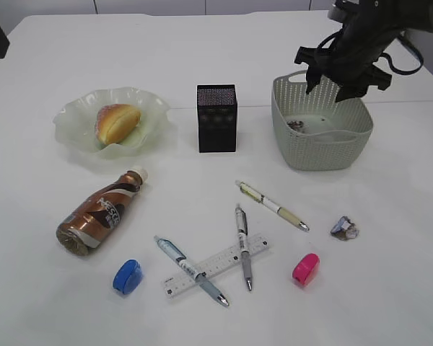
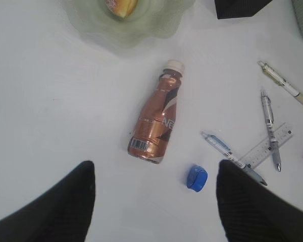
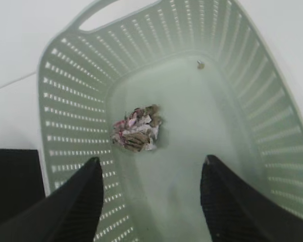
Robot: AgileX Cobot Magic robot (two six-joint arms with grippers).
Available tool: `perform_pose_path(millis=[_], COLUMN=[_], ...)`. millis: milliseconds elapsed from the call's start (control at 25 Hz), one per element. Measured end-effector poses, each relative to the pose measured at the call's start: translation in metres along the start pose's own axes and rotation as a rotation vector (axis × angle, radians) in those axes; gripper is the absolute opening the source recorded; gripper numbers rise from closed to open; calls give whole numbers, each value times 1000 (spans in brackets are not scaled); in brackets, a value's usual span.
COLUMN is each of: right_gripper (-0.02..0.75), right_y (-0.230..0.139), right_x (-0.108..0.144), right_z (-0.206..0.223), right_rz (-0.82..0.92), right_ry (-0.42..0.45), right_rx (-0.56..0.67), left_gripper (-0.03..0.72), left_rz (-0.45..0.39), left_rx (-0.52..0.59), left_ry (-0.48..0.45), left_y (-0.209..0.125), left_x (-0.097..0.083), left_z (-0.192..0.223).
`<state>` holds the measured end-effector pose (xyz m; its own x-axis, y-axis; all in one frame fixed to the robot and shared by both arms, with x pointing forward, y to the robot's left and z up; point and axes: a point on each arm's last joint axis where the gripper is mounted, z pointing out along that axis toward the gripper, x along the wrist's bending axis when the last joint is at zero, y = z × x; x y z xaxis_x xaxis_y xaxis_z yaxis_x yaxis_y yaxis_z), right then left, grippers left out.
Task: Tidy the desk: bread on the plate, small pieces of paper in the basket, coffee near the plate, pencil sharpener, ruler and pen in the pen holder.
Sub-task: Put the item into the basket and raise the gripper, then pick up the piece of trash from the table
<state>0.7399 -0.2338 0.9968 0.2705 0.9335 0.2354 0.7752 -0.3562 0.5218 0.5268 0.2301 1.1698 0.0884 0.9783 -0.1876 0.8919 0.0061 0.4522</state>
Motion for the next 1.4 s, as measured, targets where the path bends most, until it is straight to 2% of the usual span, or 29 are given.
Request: perform_pose_path(millis=[400,800,1040,1280,1400], right_gripper=[480,480,480,480,480], right_y=[16,20,-8,-58,-82], right_x=[6,9,-4,-28,-36], right_z=[-51,-111,-143,-135,-126], right_rz=[-212,-317,-336,-300,-249], right_ry=[-64,-31,-25,-80,-76], right_rx=[172,135,203,380,476], left_gripper=[542,541,542,541,541], left_rz=[10,11,11,11,11], left_rx=[-5,-5,-5,-5,-5], left_ry=[30,32,32,32,33], left_y=[0,0,0,0,0], left_x=[3,3,3,3,3], left_z=[0,0,0,0,0])
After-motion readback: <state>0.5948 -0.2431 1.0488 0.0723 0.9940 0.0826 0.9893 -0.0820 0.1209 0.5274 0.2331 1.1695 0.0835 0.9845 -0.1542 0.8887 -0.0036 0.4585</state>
